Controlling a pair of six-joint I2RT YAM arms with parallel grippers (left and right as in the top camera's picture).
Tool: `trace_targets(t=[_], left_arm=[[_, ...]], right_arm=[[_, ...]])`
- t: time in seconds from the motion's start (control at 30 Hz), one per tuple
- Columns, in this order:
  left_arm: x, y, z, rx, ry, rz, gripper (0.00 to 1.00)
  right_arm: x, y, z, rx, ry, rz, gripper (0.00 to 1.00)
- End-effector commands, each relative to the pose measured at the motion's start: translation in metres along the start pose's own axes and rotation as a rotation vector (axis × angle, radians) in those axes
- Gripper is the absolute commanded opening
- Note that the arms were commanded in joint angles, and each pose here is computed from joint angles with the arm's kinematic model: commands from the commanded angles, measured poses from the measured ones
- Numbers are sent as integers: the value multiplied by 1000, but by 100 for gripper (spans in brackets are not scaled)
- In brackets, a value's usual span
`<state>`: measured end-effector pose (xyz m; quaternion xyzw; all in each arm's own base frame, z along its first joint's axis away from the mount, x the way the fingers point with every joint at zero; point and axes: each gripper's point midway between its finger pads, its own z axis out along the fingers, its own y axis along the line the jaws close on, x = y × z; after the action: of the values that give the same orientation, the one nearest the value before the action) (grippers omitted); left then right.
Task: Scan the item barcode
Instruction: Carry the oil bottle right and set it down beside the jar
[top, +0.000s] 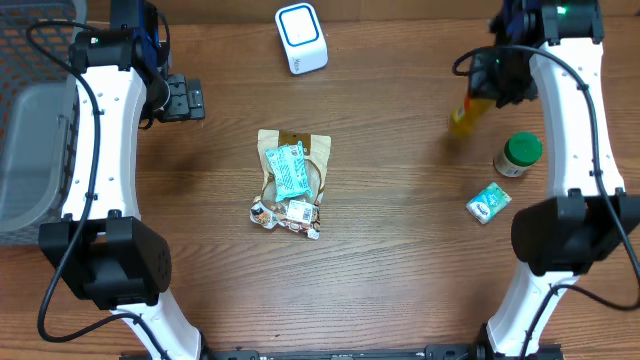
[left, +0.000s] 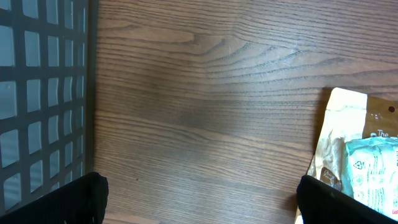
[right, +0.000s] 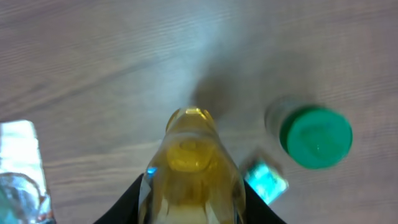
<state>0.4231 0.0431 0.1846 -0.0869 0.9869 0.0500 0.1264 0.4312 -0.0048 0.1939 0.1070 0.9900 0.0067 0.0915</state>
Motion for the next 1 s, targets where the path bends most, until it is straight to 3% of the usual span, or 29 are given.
trace_targets(t=[0.0,0.13,0.73,0.9,0.97], left_arm=[[-4,-2,-5,-1,-21,15,100],[-4,-2,-5,-1,-21,15,100],[-4,-2,-5,-1,-21,15,99],[-4,-2,-5,-1,-21,16,100],[-4,-2,-5,-1,-21,15,100]], right_arm=[[2,-9,13,4,52,60,15],[8,-16,27,26,108,78,15],[-3,-28,29,101,60,82,22],[-9,-27,30,97,36,82,25],[-7,-28,33,100,45,82,32]])
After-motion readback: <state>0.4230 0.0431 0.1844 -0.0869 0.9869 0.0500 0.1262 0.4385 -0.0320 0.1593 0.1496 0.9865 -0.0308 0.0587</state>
